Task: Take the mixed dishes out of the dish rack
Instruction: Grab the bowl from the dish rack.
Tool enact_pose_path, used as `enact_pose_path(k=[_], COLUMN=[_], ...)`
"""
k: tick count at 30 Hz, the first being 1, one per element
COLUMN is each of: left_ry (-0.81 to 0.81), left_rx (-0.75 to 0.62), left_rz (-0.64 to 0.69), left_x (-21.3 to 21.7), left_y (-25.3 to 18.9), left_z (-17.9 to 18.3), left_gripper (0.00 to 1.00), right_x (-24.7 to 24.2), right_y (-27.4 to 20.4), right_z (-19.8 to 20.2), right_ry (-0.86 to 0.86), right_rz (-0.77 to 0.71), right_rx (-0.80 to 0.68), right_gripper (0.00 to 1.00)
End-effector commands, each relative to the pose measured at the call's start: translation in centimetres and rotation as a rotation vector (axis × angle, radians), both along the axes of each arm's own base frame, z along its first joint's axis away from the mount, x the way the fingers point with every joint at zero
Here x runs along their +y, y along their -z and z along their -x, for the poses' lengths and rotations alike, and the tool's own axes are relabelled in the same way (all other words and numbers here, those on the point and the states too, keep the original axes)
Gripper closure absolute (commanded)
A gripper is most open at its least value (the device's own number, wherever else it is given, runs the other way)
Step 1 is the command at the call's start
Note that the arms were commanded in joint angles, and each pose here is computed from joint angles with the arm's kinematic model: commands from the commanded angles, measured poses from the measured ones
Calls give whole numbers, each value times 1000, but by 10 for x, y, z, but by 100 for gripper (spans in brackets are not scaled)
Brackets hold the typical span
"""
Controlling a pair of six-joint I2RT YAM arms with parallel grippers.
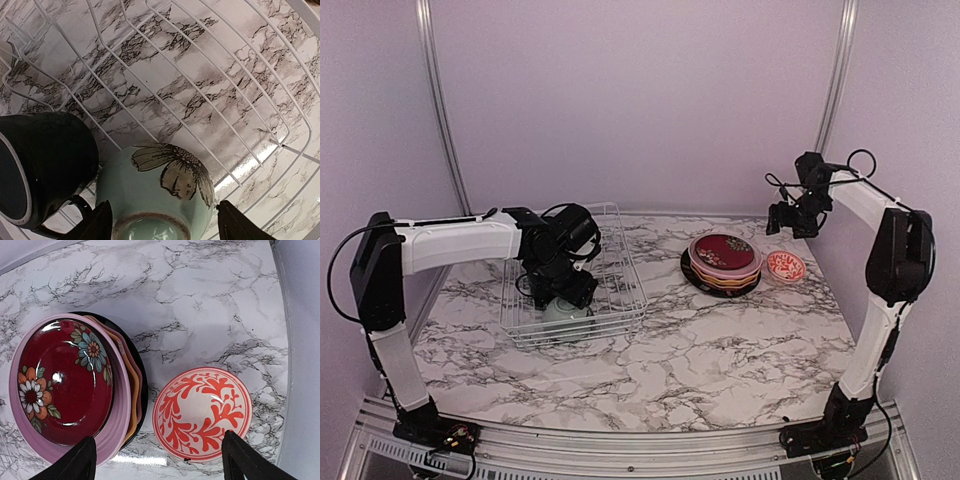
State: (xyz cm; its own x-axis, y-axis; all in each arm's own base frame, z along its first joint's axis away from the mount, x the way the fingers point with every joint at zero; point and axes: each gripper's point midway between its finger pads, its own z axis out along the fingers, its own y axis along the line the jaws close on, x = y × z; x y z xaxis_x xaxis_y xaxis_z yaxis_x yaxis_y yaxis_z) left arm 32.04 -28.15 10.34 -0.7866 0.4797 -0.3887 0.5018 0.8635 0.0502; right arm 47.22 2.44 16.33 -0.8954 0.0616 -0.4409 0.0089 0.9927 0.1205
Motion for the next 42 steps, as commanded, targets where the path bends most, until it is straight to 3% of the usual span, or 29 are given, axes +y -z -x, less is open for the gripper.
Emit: enact_pose_path(k=[1,23,32,42], left_ry=[61,-15,-22,-14], left_rx=[39,48,70,36], left_rz=[1,-112,-131,-91], left_x=[2,41,39,32], left_y=[-4,1,14,-8], left_z=[16,31,29,24], left_gripper=[22,29,39,56], right_x=[2,7,9,13], right_y=[-28,-51,-59,-64], right_z=[-4,-10,-13,-13], right_ry=[-8,-24,-34,-41], right_rz=[-21,-45,-55,-76], right_rx=[-60,-112,-128,-141], right_gripper=[16,7,7,6])
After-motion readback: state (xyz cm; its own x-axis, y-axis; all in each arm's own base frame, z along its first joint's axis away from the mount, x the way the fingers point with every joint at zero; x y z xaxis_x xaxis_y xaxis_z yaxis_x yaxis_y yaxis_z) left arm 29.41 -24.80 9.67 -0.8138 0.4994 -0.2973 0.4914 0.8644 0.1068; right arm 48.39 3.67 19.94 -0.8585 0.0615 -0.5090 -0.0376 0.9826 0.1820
